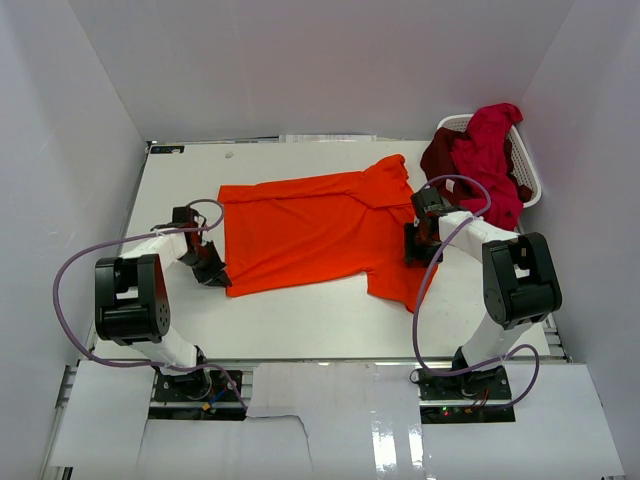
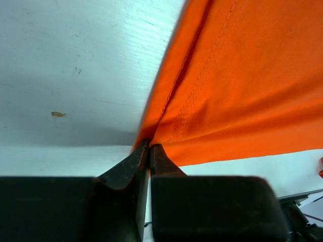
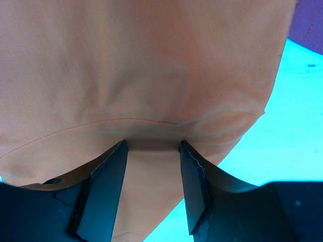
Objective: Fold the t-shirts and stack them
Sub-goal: Flatten out the tshirt
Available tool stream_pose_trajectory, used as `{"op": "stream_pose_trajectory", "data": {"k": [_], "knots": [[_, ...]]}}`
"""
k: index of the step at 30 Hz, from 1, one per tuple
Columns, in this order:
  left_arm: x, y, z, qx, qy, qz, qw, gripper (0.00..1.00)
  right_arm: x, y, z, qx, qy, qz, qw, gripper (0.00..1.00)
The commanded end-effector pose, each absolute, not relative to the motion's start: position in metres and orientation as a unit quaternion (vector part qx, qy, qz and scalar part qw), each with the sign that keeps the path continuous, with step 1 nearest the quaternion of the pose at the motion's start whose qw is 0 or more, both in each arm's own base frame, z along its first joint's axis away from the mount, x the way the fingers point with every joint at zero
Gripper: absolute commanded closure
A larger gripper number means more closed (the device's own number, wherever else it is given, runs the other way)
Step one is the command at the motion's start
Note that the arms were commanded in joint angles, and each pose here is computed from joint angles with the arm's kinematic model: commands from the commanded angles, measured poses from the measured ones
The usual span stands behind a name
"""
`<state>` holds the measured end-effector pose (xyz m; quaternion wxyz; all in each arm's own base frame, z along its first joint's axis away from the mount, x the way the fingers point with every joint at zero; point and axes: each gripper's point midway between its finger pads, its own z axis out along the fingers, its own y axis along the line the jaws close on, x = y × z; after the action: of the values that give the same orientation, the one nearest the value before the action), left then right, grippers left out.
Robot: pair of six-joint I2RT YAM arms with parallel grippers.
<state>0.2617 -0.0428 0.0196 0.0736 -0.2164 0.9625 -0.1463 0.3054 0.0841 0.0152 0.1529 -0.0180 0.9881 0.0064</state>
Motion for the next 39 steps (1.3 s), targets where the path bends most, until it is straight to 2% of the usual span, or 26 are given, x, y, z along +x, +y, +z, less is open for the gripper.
{"op": "stream_pose_trajectory", "data": {"k": [1,2,3,5,8,12,21,23,28,35,39], "knots": [[0.257,-0.039,0.018,-0.234,0.960,-0.143,0.066,0.81,0.256,0.064,-0.015,-0.019,0.998,-0.033,0.046,0.48],[0.258,-0.037,0.018,-0.237,0.959,-0.139,0.066,0.77,0.252,0.062,-0.015,-0.018,0.998,-0.039,0.036,0.48],[0.259,-0.035,0.018,-0.240,0.958,-0.139,0.066,0.69,0.251,0.059,-0.014,-0.014,0.998,-0.050,0.032,0.48],[0.264,-0.033,0.020,-0.244,0.958,-0.136,0.072,0.58,0.247,0.054,-0.013,-0.010,0.998,-0.064,0.024,0.48],[0.271,-0.025,0.026,-0.255,0.955,-0.124,0.089,0.49,0.245,0.049,-0.009,-0.005,0.997,-0.075,0.028,0.47],[0.286,-0.003,0.043,-0.291,0.942,-0.093,0.135,0.45,0.236,0.046,-0.008,-0.002,0.997,-0.080,0.021,0.46],[0.317,0.043,0.104,-0.346,0.902,-0.031,0.256,0.45,0.240,0.051,0.008,0.002,0.996,-0.061,0.058,0.45],[0.326,0.039,0.114,-0.344,0.895,-0.051,0.279,0.45,0.242,0.054,0.019,0.004,0.996,-0.051,0.078,0.44],[0.355,-0.023,0.130,-0.254,0.888,-0.240,0.298,0.43,0.244,0.065,0.050,0.009,0.991,-0.009,0.136,0.42],[0.382,-0.057,0.128,-0.178,0.887,-0.319,0.284,0.39,0.223,0.092,0.074,-0.012,0.984,0.048,0.169,0.41],[0.400,-0.075,0.137,-0.143,0.888,-0.321,0.296,0.39,0.232,0.099,0.082,-0.015,0.976,0.067,0.208,0.39]]}}
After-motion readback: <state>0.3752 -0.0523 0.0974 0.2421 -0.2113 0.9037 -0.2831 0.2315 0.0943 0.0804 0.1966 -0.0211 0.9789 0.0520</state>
